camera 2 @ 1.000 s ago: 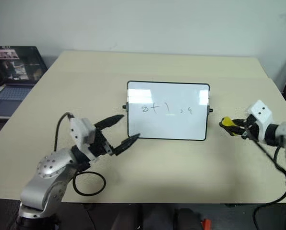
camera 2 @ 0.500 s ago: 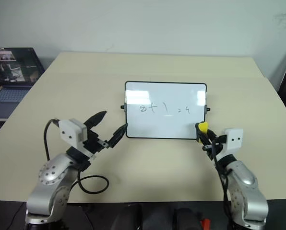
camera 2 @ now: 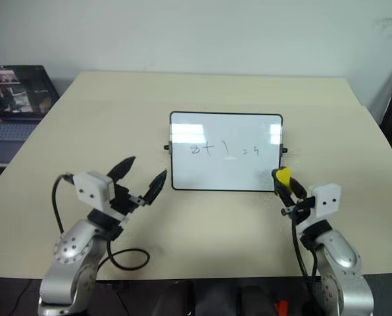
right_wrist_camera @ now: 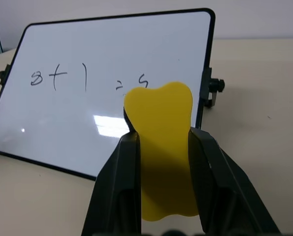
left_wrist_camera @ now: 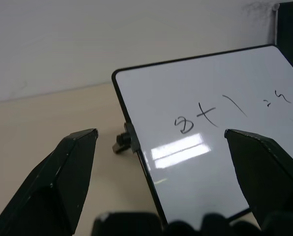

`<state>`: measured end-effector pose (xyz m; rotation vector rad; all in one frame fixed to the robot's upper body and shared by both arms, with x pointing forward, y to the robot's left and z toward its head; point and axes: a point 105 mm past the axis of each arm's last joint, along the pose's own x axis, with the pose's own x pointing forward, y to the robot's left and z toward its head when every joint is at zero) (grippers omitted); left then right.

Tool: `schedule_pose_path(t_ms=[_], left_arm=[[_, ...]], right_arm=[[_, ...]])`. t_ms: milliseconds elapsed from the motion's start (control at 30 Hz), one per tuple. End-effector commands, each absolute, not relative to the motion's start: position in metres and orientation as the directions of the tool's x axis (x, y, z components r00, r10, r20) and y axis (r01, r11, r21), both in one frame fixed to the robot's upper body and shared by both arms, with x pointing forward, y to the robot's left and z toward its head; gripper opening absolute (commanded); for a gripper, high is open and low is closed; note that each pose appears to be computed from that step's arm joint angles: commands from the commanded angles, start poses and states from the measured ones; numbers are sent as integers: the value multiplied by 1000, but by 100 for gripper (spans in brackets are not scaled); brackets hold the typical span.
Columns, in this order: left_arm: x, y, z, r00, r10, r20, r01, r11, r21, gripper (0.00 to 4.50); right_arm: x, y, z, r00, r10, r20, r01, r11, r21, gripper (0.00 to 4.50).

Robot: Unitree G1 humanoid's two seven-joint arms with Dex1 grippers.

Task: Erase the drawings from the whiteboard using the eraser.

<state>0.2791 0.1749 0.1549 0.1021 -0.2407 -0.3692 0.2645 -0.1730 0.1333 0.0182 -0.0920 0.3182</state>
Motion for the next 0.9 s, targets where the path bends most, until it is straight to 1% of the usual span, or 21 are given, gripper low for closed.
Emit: schedule_pose_path(t_ms=[33, 167, 367, 567, 767, 900], left_arm=[[276, 186, 169, 910, -306, 279, 272, 950, 153, 450], [277, 188, 169, 917, -284, 281, 249, 956, 155, 450], [275, 176, 166, 896, -375, 240, 339, 924, 177, 450], [270, 181, 162, 919, -317, 233, 293, 947, 134, 450], [270, 184, 162, 926, -292, 238, 267, 954, 134, 450], [271, 185, 160, 931, -282, 231, 253, 956, 146, 450]], right_arm=[[262, -176, 151, 938, 298, 177, -298, 954, -29, 100], [266, -169, 147, 933, 310, 181, -308, 950, -41, 100], [273, -166, 150, 922, 339, 189, -331, 941, -77, 100], [277, -170, 159, 913, 341, 223, -331, 940, -85, 100], [272, -170, 153, 915, 354, 193, -343, 935, -91, 100], [271, -165, 151, 905, 387, 176, -372, 921, -112, 100]])
